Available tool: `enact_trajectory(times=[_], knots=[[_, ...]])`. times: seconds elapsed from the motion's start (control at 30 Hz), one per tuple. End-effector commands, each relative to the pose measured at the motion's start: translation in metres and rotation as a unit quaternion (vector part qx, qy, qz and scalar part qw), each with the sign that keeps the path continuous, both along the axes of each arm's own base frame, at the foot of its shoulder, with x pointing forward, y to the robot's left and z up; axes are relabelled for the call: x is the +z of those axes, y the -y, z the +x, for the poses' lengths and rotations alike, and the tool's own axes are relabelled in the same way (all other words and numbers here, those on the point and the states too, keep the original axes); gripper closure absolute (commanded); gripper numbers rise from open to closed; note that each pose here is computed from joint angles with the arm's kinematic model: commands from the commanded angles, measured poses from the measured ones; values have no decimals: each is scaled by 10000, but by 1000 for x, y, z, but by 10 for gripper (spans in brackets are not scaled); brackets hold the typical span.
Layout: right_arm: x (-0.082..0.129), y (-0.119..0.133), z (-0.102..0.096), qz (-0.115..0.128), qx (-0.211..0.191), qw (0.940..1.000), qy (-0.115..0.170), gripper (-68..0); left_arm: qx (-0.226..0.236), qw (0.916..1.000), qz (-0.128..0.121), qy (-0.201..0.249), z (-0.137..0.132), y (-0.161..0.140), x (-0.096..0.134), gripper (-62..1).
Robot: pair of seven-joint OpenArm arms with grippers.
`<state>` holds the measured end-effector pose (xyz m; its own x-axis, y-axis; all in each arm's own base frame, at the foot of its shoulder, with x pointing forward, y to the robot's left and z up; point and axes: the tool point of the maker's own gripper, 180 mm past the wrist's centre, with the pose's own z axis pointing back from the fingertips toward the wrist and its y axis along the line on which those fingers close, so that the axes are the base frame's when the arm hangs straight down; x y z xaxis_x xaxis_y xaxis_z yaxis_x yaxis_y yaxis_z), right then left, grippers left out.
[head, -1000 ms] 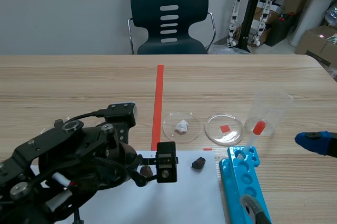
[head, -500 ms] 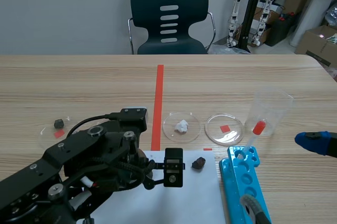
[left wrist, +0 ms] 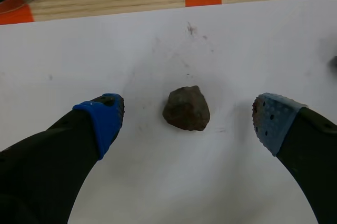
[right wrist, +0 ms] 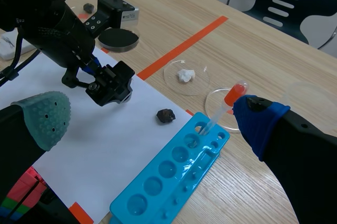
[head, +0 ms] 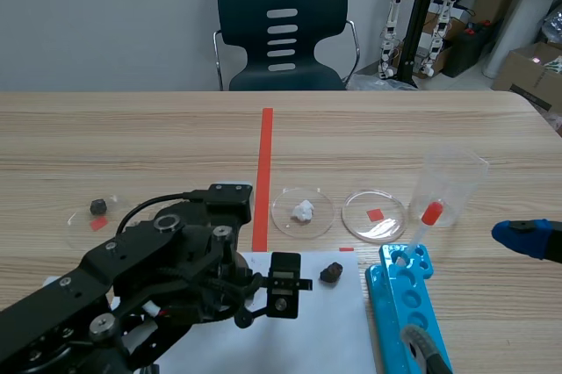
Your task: Pick up the middle mineral with the left hand
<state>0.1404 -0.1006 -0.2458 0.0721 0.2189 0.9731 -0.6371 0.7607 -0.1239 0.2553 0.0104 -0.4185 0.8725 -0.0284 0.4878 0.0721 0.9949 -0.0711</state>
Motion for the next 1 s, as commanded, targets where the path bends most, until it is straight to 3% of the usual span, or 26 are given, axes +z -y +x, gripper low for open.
enact_trajectory(times=[0.0, 0.2, 0.57, 0.97], knots=[[7, -2, 2, 104, 2, 9999, 108, -653, 10, 10000, -53, 73, 4, 3, 5, -487], [7, -2, 2, 104, 2, 9999, 108, -653, -14, 10000, -29, 92, 4, 3, 6, -413], [7, -2, 2, 104, 2, 9999, 108, -653, -89, 9999, 51, -18, 2, 5, -4, -411], [7, -2, 2, 104, 2, 9999, 108, -653, -123, 9999, 26, -14, 2, 8, -3, -193]])
